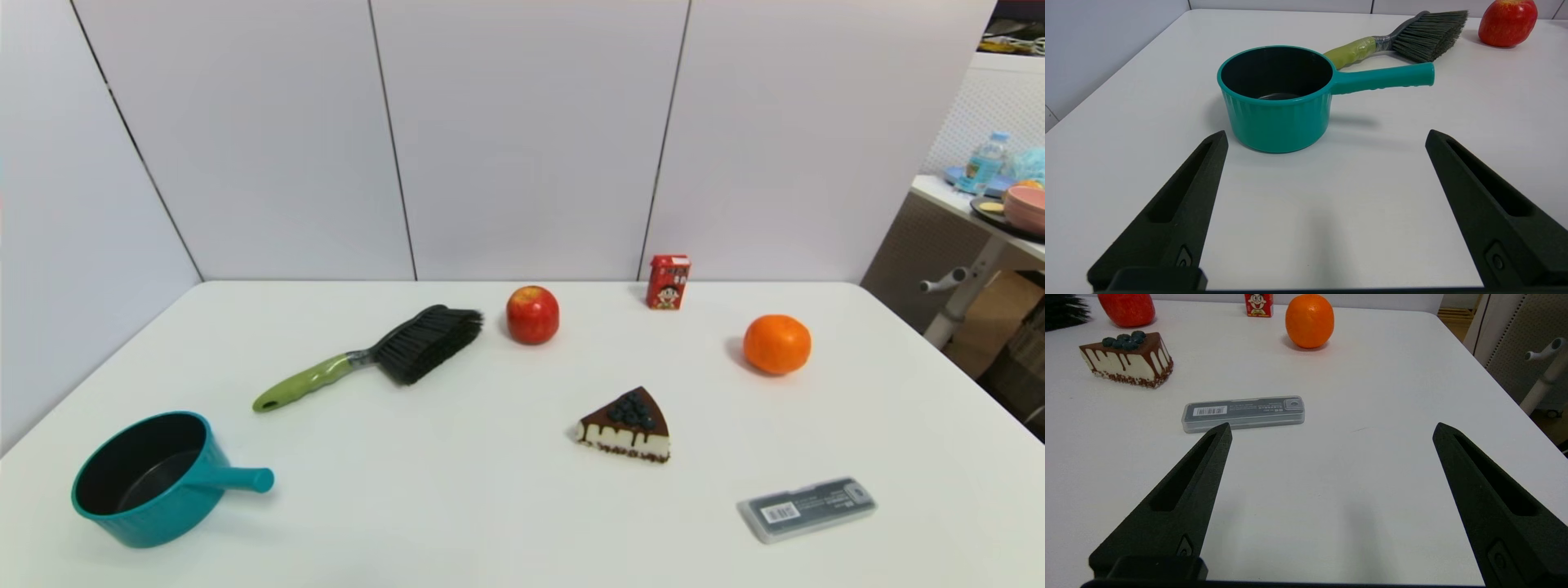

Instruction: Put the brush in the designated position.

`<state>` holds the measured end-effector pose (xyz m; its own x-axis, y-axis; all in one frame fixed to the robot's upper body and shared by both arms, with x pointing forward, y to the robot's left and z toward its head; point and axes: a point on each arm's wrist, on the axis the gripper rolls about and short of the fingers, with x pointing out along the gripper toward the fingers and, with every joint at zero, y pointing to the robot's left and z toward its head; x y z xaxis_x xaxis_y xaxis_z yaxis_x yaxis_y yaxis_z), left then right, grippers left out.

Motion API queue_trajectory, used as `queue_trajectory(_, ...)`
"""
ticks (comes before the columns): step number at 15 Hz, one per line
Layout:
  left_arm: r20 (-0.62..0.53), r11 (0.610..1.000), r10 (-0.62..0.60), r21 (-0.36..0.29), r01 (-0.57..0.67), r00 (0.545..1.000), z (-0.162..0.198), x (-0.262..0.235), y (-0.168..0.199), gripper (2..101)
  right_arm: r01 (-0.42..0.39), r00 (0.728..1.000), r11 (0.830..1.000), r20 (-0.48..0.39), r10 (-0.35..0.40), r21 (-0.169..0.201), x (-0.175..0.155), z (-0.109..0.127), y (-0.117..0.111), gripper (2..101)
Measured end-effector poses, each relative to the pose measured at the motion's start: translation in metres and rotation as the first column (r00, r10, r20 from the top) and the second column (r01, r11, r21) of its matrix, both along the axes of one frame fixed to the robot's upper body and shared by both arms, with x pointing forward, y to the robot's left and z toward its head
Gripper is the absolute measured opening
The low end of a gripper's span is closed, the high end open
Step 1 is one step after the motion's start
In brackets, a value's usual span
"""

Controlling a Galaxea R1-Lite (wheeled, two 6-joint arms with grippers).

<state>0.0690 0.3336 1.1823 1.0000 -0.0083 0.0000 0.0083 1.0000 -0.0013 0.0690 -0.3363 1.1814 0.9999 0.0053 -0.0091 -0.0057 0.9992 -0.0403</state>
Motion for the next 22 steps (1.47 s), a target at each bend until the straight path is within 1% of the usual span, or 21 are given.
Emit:
queue_trajectory(4,0.0,1.0,0.001,-0.004,-0.001,1.0,0.0,0.0,0.0,97.9,0.0,1.0,1.0,0.0,0.0,-0.001,0.0,0.0,0.0,97.3)
queue_trajectory(6,-0.005,1.0,0.003,0.005,-0.003,1.0,0.0,0.0,0.0,97.9,0.0,1.0,1.0,0.0,0.0,0.0,0.0,0.0,0.0,97.3)
queue_trajectory(8,-0.013,1.0,-0.001,0.015,0.001,1.0,0.009,0.001,0.0,97.9,0.0,1.0,1.0,0.0,0.0,0.0,0.0,0.0,0.0,97.3)
queue_trajectory(9,0.008,1.0,-0.002,0.031,0.002,1.0,0.023,0.0,0.0,97.9,0.0,1.0,1.0,0.0,0.0,0.0,0.0,0.0,0.0,97.3)
queue_trajectory(11,0.063,0.997,-0.005,0.08,0.0,0.998,0.065,-0.003,0.0,97.9,0.001,1.0,1.0,0.0,-0.001,0.0,0.0,0.0,0.0,97.3)
queue_trajectory(14,0.139,0.991,-0.021,0.135,0.002,0.99,0.143,-0.005,0.001,97.9,0.0,1.0,1.0,0.001,0.0,0.0,0.0,0.0,0.0,97.3)
queue_trajectory(17,0.159,0.972,-0.038,0.235,0.0,0.987,0.225,0.004,0.001,97.9,0.0,1.0,1.0,0.0,0.0,0.0,0.0,0.0,0.0,97.3)
queue_trajectory(19,0.128,0.94,-0.063,0.342,0.015,0.99,0.275,0.018,0.0,97.9,0.0,1.0,1.0,0.0,0.0,0.0,0.0,0.0,0.0,97.3)
queue_trajectory(20,0.093,0.914,-0.076,0.405,0.032,0.993,0.296,0.029,-0.001,97.9,0.0,1.0,1.0,0.0,0.0,0.0,0.0,0.0,0.0,97.3)
queue_trajectory(21,0.04,0.878,-0.089,0.474,0.059,0.995,0.314,0.044,-0.002,97.9,0.0,1.0,1.0,0.0,0.0,0.0,0.0,0.0,0.0,97.3)
queue_trajectory(22,-0.041,0.826,-0.102,0.553,0.108,0.994,0.327,0.064,-0.005,97.9,0.0,1.0,1.0,0.0,0.0,0.0,0.0,0.0,0.0,97.3)
